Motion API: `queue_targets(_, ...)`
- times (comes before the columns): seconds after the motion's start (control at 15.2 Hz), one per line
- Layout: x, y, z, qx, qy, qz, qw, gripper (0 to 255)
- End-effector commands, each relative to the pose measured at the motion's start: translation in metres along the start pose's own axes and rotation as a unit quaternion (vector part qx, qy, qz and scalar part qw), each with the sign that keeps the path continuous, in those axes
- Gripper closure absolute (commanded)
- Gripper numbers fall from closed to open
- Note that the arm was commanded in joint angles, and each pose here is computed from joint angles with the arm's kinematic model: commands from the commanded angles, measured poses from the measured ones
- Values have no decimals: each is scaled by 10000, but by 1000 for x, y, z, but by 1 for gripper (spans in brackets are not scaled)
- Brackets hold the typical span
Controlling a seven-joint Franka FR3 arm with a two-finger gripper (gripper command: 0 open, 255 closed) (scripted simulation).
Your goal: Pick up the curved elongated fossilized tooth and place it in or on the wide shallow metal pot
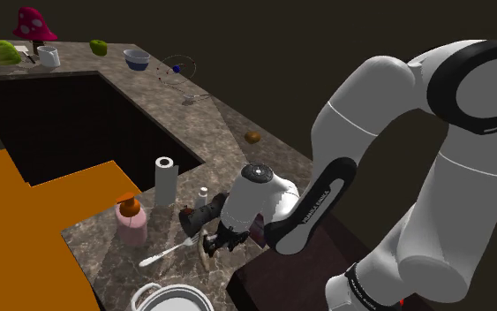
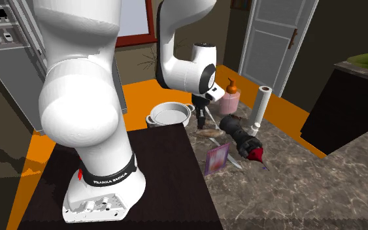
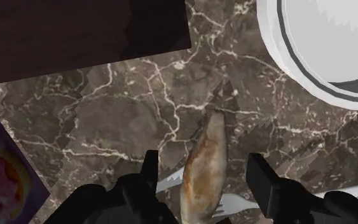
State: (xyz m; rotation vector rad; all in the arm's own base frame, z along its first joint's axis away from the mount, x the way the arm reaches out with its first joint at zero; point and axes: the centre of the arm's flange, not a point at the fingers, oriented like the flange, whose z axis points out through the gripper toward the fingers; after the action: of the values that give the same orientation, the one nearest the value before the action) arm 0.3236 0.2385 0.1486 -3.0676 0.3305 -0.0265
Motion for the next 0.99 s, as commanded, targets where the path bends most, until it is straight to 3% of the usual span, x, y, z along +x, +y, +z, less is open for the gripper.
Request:
queue_targets(0.0, 15, 2, 13, 143, -46, -51, 9999, 0)
queue_targets(0.26, 56, 5, 51, 514, -164, -182, 9984, 0)
queue_targets(0.33, 61, 5, 56, 560, -178, -198, 9981, 0)
queue_targets(0.92, 59, 1, 96, 560, -178, -199, 9981, 0)
